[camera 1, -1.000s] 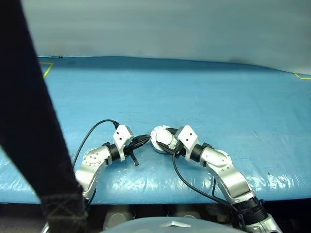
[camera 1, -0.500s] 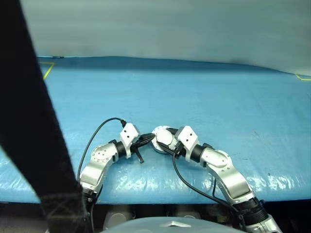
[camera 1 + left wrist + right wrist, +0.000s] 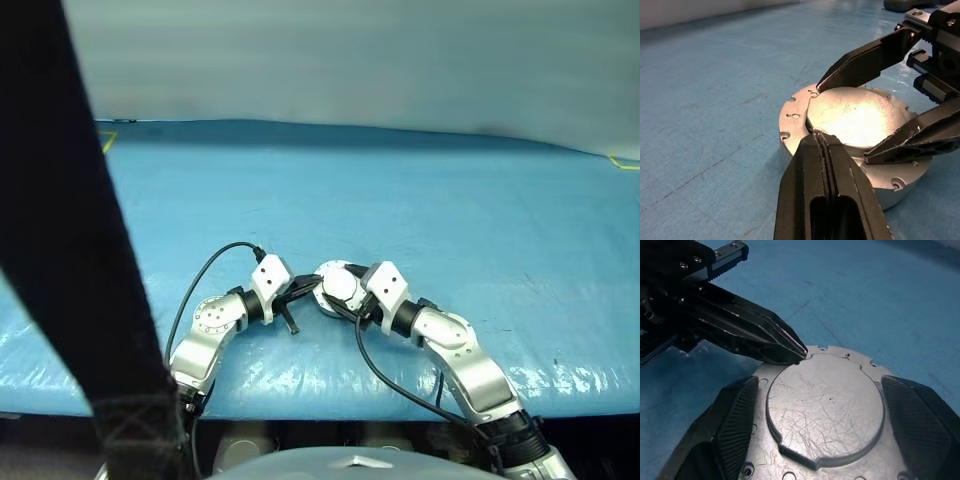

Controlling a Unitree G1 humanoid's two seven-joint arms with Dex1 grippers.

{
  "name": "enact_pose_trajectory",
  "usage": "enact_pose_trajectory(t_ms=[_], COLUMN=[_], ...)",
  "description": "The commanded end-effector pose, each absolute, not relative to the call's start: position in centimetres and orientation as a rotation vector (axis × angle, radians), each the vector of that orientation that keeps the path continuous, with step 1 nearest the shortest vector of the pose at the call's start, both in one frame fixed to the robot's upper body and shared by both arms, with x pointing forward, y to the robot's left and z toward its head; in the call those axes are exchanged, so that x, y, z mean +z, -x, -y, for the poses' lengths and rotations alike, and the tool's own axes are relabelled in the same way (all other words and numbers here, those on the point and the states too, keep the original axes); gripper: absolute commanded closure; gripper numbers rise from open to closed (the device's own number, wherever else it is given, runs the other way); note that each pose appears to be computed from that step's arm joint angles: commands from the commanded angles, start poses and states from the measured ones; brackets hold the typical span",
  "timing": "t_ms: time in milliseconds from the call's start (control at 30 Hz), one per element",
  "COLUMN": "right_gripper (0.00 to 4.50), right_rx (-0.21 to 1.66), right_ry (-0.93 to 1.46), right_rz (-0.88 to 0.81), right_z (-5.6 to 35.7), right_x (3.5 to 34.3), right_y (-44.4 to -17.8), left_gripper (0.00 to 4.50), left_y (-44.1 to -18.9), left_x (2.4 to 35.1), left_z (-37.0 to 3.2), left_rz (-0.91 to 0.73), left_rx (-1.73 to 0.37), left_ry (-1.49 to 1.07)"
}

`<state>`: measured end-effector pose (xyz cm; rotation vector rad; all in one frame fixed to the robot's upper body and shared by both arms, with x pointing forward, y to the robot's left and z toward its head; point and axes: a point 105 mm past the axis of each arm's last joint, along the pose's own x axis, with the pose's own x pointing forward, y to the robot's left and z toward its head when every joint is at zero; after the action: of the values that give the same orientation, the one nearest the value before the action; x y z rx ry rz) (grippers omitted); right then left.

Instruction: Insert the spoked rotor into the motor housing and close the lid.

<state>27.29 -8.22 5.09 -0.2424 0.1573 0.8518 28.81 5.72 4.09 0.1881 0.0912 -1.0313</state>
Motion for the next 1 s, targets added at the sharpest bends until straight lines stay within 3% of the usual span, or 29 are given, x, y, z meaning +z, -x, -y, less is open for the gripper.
enact_pose_trajectory(t_ms=[33,233,367,533,733,833,1000], right_gripper=[0.04,0.04,0.04,0.04,0.04,0.04,0.04], right_rx=[0.828,0.865,0.801,0.758,0.678,0.604,0.629], right_ry=[0.223,0.212,0.203,0.089,-0.219,-0.340,-0.589], right_rz=[-0.229,-0.101,0.039,0.087,-0.076,-0.246,-0.348], right_z=[8.8,8.2,8.4,9.0,11.9,14.1,14.2], right_x=[3.9,7.1,10.0,11.6,10.2,7.0,5.7], right_y=[-27.2,-27.1,-27.8,-27.8,-27.4,-26.6,-24.8], left_gripper=[4.50,4.50,4.50,4.50,4.50,4.50,4.50], left_y=[-28.4,-28.3,-28.3,-28.4,-28.4,-28.3,-27.9], left_x=[2.2,2.1,1.9,2.0,2.0,1.9,1.8], left_z=[-5.9,-6.0,-6.0,-5.8,-5.9,-5.9,-5.8], left_rz=[-0.176,-0.179,-0.181,-0.176,-0.180,-0.181,-0.186], left_rx=[-1.036,-1.036,-1.035,-1.040,-1.045,-1.048,-1.059], left_ry=[-0.201,-0.205,-0.210,-0.214,-0.220,-0.221,-0.222])
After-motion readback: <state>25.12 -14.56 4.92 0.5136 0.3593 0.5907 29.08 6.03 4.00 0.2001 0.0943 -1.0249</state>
